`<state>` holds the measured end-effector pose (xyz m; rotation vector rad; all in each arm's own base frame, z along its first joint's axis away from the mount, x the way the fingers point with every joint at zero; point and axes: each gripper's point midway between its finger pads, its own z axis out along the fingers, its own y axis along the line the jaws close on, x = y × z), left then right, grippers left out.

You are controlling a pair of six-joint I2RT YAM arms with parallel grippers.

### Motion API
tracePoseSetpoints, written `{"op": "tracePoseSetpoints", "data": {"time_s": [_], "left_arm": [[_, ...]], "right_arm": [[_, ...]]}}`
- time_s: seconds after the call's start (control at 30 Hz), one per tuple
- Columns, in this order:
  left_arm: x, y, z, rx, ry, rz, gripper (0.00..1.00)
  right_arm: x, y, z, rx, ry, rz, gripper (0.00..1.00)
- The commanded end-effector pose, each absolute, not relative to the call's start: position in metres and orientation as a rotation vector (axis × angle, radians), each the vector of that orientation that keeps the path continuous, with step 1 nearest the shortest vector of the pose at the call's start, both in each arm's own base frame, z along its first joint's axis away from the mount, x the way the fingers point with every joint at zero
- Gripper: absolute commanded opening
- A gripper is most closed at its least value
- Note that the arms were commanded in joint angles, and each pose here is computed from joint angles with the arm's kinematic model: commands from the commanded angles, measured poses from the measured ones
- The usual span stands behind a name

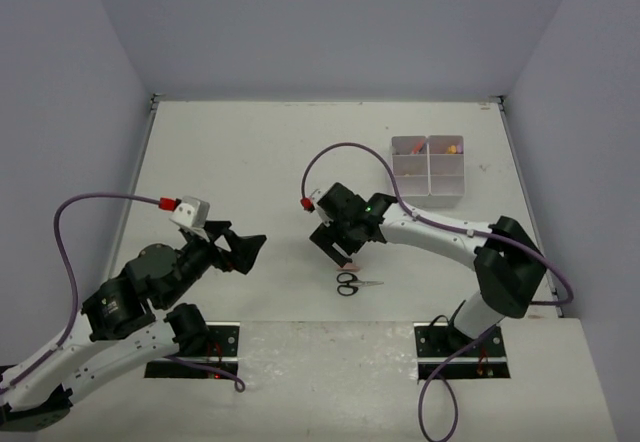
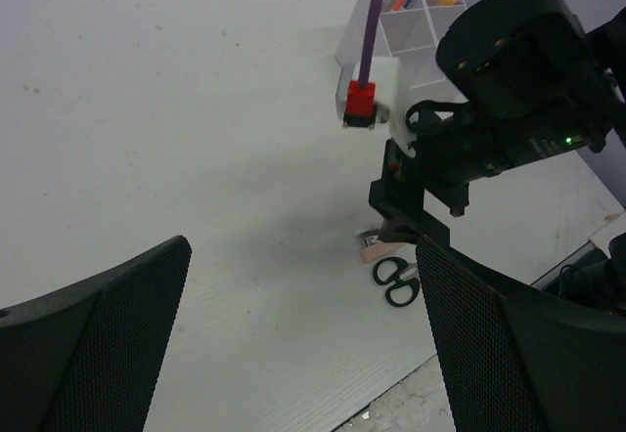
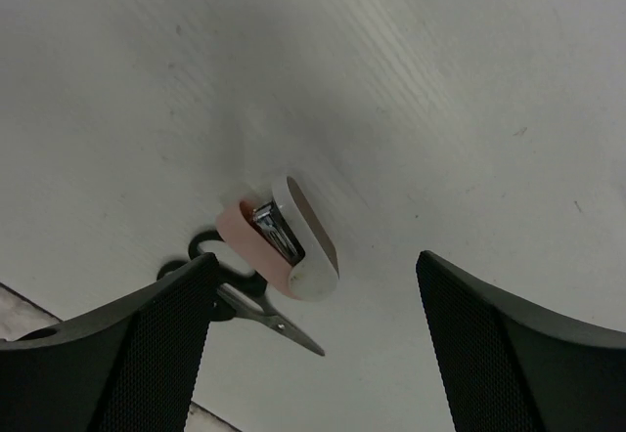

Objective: Sort the stationery into containers
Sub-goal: Pick up the stationery from the center of the board.

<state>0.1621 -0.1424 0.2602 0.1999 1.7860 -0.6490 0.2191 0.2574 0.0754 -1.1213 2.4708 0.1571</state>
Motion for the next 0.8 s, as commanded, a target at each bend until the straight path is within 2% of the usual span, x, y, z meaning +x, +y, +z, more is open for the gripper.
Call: {"op": "tracePoseSetpoints", "data": {"time_s": [0.0, 0.17, 0.43, 0.77], "left_arm": [[0.166, -0.143, 0.256, 0.190, 1.800, -0.626, 1.00], [0.166, -0.147, 0.254, 0.210, 1.806, -0.629, 1.00], [0.166, -0.151, 0.250, 0.232, 1.821, -0.626, 1.00], [0.167, -0.153, 0.249, 0.241, 1.828, -0.623, 1.00]], "right_arm": [[0.223, 0.255, 0.087, -1.274, 2.401, 0.141, 0.83], [0.209, 0.275, 0.090, -1.370, 2.361, 0.333, 0.77], [0.197, 0.248, 0.062, -1.404, 2.471, 0.185, 0.76], [0.194, 0.261, 0.065, -1.440, 2.394, 0.244, 0.72]]}}
